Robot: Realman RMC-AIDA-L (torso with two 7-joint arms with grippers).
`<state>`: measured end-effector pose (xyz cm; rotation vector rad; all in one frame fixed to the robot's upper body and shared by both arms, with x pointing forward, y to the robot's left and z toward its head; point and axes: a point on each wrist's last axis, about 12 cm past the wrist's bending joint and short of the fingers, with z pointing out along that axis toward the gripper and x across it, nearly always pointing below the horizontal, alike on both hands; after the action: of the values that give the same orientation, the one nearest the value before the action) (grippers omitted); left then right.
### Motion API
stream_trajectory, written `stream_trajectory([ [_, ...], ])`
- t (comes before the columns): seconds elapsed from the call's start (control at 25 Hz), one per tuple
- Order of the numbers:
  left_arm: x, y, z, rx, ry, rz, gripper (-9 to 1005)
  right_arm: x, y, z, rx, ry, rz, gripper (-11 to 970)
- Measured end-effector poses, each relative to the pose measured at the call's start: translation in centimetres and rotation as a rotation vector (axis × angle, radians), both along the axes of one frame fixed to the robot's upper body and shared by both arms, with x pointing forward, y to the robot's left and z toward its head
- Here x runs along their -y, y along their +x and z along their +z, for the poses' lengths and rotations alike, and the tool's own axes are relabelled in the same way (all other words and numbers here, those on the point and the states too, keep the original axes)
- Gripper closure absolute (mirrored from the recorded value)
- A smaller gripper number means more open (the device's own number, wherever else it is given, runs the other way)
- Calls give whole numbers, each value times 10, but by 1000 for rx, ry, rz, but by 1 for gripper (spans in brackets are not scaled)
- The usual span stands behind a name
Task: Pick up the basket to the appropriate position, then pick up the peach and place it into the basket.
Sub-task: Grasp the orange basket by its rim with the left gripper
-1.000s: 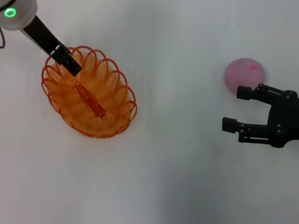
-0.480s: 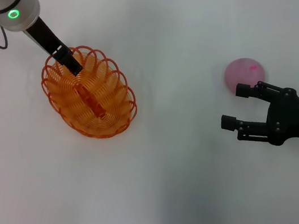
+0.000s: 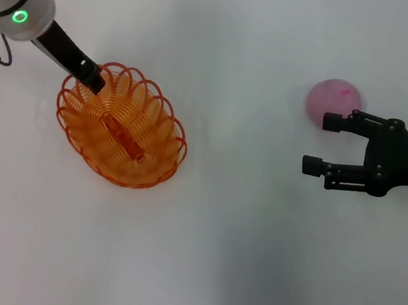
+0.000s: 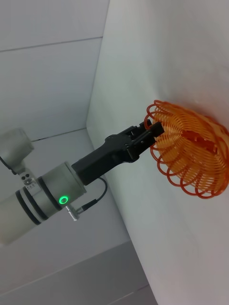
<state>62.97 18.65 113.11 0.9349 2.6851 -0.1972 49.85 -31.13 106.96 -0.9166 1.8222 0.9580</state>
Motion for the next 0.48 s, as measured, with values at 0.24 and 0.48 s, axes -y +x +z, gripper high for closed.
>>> stream_trajectory([
  [0.24,0,-1,0,-10,2,-2,603,0,0,0,-1,2,0,12],
  [0.48,0,-1,0,-9,2,-2,855,0,0,0,-1,4,-2,12],
])
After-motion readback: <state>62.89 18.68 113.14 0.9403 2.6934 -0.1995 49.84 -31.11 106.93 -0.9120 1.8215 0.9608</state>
